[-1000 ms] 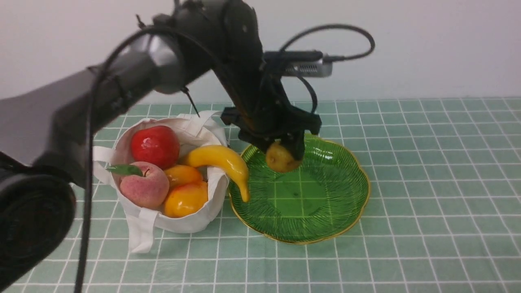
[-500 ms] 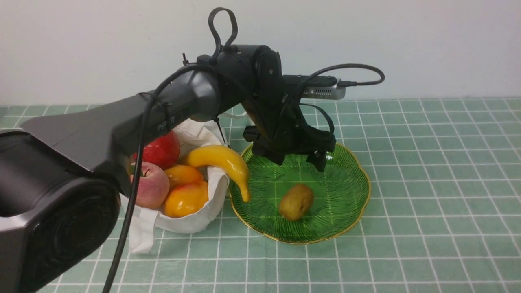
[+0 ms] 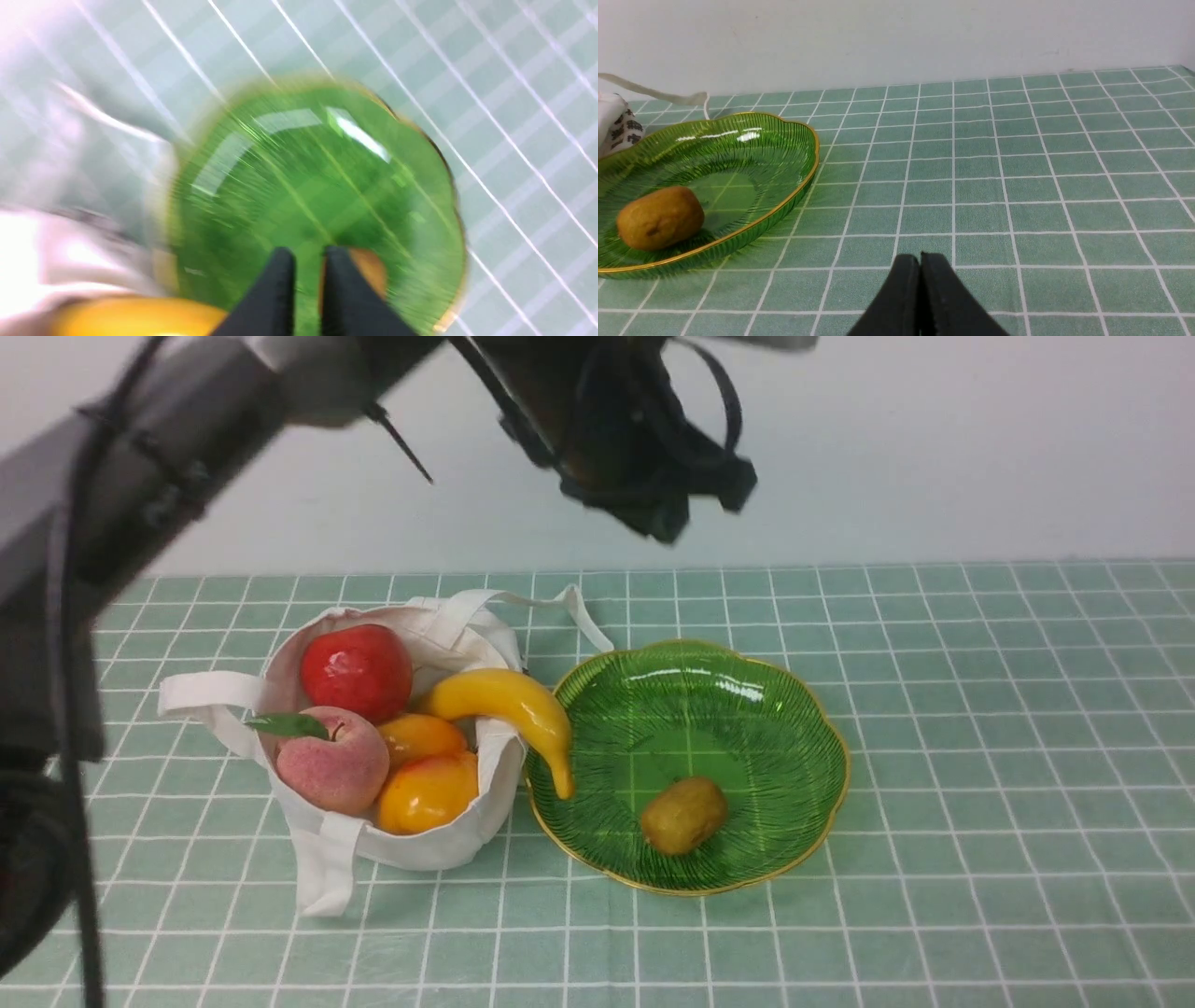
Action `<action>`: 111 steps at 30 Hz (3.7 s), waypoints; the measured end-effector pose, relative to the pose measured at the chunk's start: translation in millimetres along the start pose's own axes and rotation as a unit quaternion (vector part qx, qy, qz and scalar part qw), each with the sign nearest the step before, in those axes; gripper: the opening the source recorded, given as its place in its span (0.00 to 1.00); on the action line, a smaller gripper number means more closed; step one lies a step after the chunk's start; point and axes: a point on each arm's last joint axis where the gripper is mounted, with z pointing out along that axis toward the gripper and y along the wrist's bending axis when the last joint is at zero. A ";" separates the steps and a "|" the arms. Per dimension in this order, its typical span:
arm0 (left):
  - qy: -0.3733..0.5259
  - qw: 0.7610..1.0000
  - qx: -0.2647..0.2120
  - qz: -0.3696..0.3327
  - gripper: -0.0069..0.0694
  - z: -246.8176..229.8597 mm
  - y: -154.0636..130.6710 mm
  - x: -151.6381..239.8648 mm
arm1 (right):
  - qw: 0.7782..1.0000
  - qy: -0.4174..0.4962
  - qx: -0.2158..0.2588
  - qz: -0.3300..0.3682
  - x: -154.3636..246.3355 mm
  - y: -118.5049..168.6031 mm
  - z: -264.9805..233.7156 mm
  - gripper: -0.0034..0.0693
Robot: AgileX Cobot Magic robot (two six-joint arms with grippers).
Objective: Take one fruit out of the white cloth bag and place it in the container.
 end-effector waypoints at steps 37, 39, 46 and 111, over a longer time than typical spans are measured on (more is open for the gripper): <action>-0.344 0.930 0.057 -0.117 0.08 -167.7 -27.0 333.9 | 1.000 0.000 0.000 0.000 0.1 0.0 0.0 0.03; -0.345 0.930 0.056 -0.116 0.08 -167.8 -26.9 334.0 | 1.000 0.000 0.000 0.000 0.1 0.0 0.0 0.03; -0.345 0.930 0.056 -0.116 0.08 -167.9 -26.9 334.1 | 1.000 0.000 0.000 0.000 0.1 0.0 0.0 0.03; -0.275 0.927 -0.209 -0.147 0.08 -57.4 0.9 443.9 | 1.000 0.001 0.000 0.001 0.2 0.0 0.0 0.03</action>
